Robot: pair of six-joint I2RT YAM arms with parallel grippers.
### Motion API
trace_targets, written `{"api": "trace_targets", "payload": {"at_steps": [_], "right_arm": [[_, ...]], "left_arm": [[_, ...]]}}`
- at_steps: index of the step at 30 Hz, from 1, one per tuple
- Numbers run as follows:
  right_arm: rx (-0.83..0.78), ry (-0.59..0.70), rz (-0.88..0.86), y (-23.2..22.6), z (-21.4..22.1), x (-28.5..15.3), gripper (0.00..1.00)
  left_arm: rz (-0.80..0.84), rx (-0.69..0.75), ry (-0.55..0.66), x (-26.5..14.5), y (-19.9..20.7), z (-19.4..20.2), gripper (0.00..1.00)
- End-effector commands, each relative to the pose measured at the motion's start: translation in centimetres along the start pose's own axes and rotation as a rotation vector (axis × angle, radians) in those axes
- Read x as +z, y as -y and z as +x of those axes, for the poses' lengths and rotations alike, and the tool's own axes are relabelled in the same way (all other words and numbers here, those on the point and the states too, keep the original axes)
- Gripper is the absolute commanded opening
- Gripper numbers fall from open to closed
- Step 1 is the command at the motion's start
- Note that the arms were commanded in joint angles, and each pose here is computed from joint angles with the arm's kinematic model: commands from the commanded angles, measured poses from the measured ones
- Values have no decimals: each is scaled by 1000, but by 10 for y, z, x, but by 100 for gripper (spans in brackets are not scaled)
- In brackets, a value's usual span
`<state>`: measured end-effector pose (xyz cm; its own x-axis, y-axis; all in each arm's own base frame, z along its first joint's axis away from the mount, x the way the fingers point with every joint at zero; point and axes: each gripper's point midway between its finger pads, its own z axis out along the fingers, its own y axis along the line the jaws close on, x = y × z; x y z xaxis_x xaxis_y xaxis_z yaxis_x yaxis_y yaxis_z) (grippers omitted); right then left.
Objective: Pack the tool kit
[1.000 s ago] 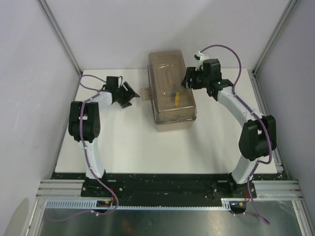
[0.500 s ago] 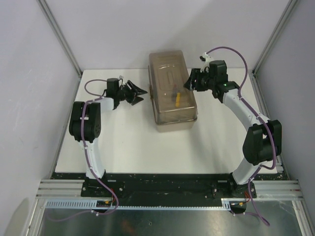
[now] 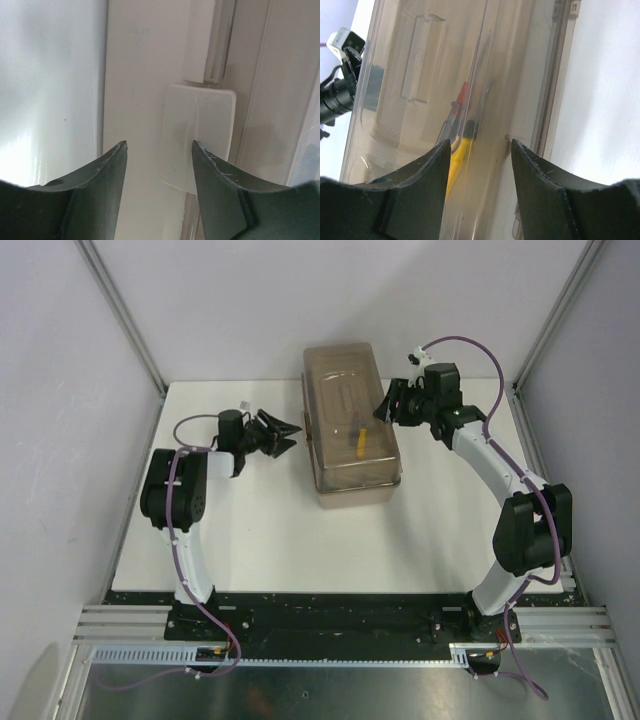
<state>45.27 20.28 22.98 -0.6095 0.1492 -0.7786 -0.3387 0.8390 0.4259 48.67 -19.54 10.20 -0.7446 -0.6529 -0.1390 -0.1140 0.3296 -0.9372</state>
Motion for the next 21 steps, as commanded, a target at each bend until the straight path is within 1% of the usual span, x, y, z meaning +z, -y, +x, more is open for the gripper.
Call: {"api": "trace_targets", "payload": {"at_steps": [1,5,11,14,21], "right_arm": [[72,-96,21,0,33,10,55],[130,-93,18,-8,39,19,54],[158,-82,15,-21,43,29,53],[160,-78,20,-24,45,32,53],[164,-69,33,-24,44,33,53]], "left_arm": [[169,15,23,-4,54,19,60],[248,-34,64,-2,66,22,63],[372,-94,120,-3,82,26,63],[380,-140,141,-2,83,28,63],[358,-172,134,4,72,38,60]]}}
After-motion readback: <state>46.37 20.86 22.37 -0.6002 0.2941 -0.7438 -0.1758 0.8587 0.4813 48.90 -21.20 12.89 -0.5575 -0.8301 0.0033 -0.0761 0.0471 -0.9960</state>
